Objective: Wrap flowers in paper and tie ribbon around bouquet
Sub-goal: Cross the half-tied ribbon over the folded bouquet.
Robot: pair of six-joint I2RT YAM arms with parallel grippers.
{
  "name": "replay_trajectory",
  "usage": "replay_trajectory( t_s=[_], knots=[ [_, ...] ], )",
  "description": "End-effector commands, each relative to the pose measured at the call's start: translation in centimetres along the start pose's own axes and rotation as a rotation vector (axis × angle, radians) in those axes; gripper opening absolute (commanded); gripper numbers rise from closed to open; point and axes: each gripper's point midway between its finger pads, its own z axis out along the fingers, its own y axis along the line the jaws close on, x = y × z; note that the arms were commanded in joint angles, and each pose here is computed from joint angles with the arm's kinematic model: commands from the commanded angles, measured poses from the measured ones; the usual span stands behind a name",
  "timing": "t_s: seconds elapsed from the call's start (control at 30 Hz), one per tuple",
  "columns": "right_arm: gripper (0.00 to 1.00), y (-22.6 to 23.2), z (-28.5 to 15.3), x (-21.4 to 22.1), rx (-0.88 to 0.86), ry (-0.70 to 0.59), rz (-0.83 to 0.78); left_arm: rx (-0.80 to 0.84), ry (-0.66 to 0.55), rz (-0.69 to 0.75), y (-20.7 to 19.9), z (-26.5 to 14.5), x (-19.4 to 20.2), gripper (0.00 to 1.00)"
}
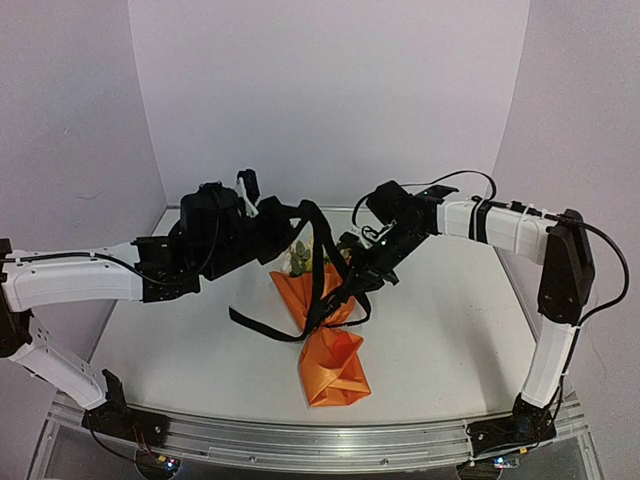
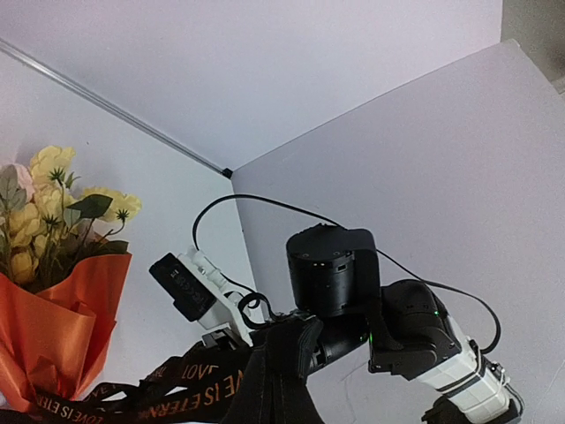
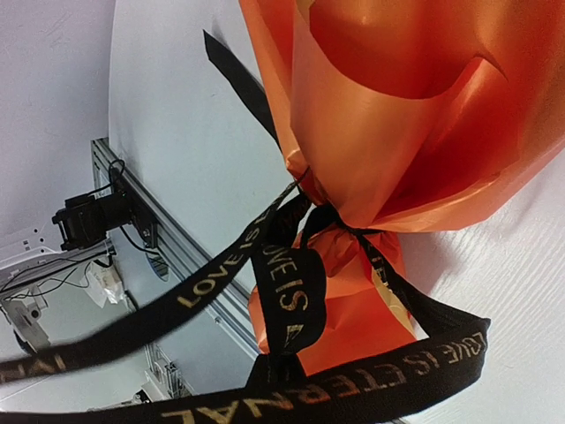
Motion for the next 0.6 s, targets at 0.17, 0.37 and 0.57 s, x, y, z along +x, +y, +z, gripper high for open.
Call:
replay_trajectory(
  t_s=[0.17, 0.37, 0.57],
  knots=[
    [0.0, 1.2, -1.6, -1.4, -0.015, -0.046, -0.028, 0.149, 0.207, 0.135, -6.5, -1.3, 1.6, 0.0],
    [0.0, 0.4, -1.1, -3.0, -0.011, -0.044, 0.019, 0.303, 0.246, 0.117, -11.3, -0.4, 5.3, 0.0],
    [0.0, 0.2, -1.0, -3.9, -0.02, -0.046, 0.044, 0.422, 0.252, 0.114, -13.8, 1.2, 8.0, 0.0]
  ],
)
